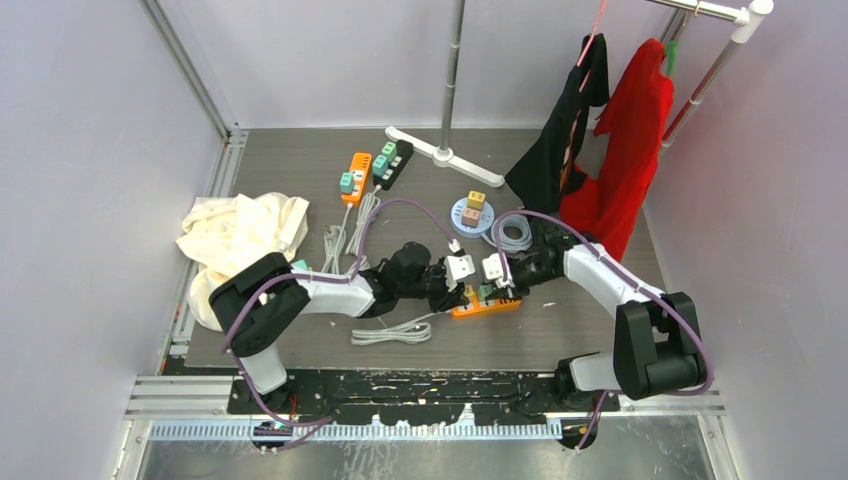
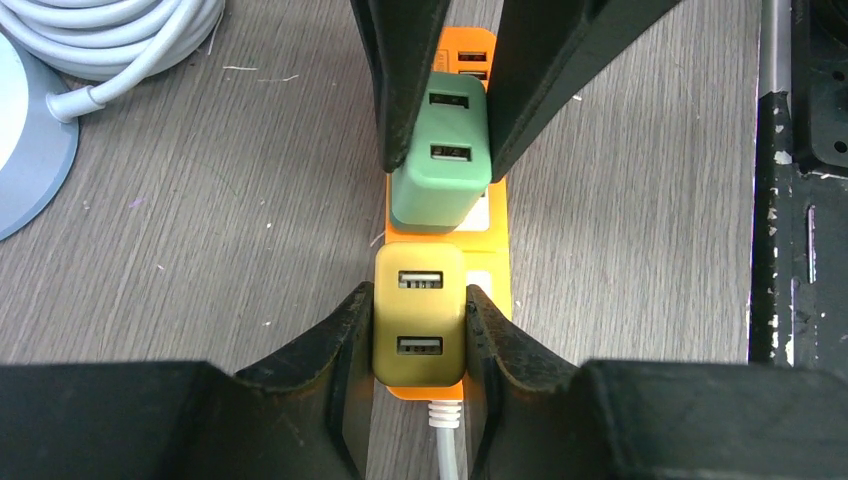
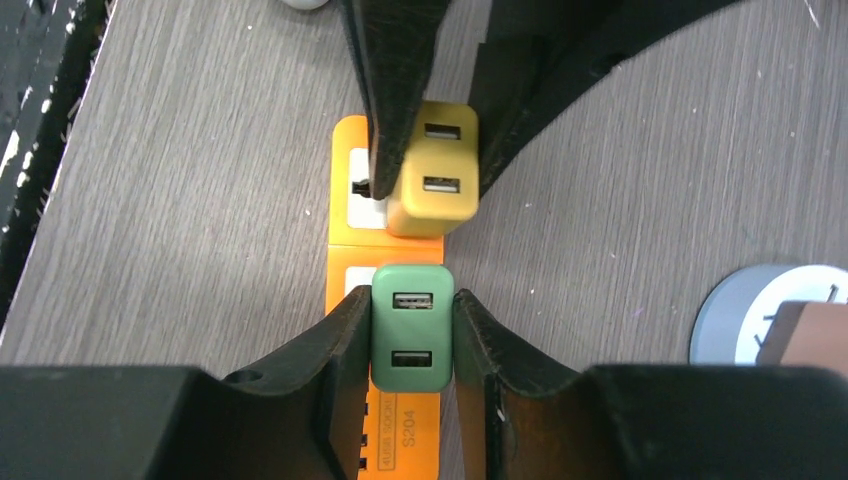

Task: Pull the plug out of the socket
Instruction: Remove the plug from the socket.

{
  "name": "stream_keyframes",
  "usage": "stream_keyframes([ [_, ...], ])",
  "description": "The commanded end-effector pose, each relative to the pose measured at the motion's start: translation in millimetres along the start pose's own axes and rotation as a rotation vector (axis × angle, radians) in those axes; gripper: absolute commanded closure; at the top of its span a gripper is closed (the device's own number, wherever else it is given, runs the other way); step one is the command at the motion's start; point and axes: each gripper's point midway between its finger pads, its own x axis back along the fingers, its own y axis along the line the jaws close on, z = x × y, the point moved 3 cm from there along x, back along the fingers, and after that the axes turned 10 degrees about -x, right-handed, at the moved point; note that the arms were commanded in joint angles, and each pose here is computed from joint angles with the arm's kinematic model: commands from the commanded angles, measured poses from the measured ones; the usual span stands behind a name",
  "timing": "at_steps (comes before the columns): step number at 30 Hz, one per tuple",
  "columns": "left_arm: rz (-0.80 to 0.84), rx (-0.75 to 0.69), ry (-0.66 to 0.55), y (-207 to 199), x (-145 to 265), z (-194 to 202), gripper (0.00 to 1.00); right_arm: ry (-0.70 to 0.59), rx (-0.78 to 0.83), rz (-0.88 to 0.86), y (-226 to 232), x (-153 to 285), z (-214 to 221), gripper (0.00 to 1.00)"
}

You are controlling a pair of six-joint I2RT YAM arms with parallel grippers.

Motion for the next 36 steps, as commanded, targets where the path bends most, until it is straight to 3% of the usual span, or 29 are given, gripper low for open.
stream_keyframes([
  [1, 0.018, 0.015, 0.07, -8.2, 6.6, 19.8, 1.0, 0.07, 0.099, -0.057, 18.5, -8.9, 3.8, 0.99],
  [6, 0.023, 0.019, 0.082, -10.0, 7.7, 23.6, 1.0, -0.021, 0.01, 0.05, -13.9, -15.4, -23.6, 0.99],
  [11, 0.015, 0.029, 0.09, -11.0, 8.8, 27.5, 1.0, -0.027, -0.042, 0.144, -38.2, 9.0, -16.0, 0.99],
  [17, 0.003, 0.025, 0.092, -9.7, 11.6, 27.6, 1.0, 0.015, -0.037, 0.07, -4.4, 18.0, 3.6, 0.99],
  [22, 0.02, 0.022, 0.092, -10.6, 9.2, 26.2, 1.0, -0.025, -0.004, 0.001, 17.8, 4.8, -9.4, 0.99],
  [30, 0.019, 0.034, 0.086, -11.5, 11.1, 23.6, 1.0, -0.135, -0.119, 0.137, -23.6, 10.9, -31.3, 0.99],
  [33, 0.011, 0.04, 0.086, -12.2, 13.8, 24.4, 1.0, -0.115, -0.122, 0.173, -28.2, 22.7, -21.9, 0.99],
  [36, 0.005, 0.046, 0.083, -11.8, 14.6, 24.0, 1.0, -0.024, -0.066, 0.107, -4.8, 25.3, -4.6, 0.99],
])
